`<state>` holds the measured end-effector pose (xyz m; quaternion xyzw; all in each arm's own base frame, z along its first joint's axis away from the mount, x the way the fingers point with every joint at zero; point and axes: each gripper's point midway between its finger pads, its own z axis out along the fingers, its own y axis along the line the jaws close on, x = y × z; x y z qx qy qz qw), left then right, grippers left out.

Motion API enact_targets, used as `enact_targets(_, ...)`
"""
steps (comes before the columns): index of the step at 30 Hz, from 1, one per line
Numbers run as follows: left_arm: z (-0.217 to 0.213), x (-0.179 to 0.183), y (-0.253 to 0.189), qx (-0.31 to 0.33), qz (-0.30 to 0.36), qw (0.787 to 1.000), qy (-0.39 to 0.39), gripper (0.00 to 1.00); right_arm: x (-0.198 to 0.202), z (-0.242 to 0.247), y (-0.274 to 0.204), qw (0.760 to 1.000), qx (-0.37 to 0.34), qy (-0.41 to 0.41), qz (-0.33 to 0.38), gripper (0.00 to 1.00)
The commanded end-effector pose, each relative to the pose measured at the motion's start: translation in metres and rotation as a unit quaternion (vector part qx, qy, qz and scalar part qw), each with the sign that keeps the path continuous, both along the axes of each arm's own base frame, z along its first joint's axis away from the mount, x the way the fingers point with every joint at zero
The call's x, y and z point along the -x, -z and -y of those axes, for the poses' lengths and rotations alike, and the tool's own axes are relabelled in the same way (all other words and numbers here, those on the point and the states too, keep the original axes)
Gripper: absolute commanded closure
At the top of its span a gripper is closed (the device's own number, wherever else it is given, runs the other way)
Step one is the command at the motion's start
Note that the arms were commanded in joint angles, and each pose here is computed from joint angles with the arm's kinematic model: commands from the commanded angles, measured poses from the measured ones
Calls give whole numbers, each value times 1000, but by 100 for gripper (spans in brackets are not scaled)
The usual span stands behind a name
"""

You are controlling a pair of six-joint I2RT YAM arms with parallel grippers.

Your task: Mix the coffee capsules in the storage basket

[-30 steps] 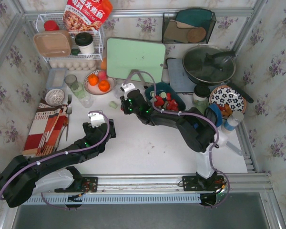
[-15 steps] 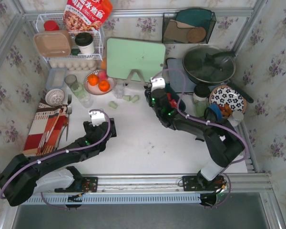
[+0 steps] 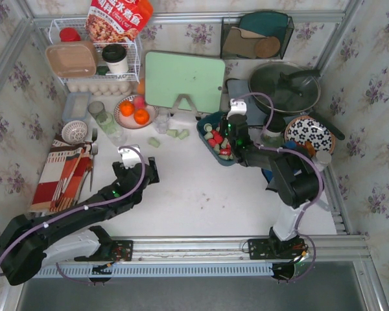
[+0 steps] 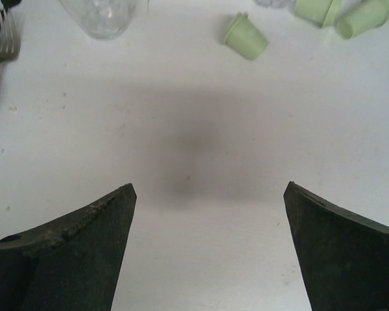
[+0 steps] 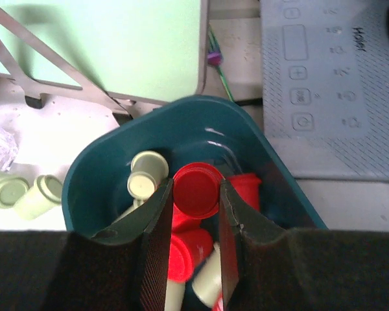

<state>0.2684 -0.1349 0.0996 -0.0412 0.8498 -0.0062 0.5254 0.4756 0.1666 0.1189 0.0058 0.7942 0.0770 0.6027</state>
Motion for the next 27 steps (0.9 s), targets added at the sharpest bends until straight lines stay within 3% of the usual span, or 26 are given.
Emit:
enact_targets(1, 1, -8, -25, 7, 29, 1000, -4, 1, -27, -22, -14, 997, -30, -49, 49, 80)
enact_targets(11, 34, -26, -39, 15, 22, 999, 37, 1, -61, -30, 10, 997, -9, -57, 47, 72)
enact_targets(18, 43, -39, -43, 24, 29, 998, 44, 1, -65, -22, 14, 999, -4, -36, 16, 34)
enact_targets(27, 36, -61, -31, 34, -7, 999, 27, 1, -28, -20, -30, 997, 4, -76, 5, 32)
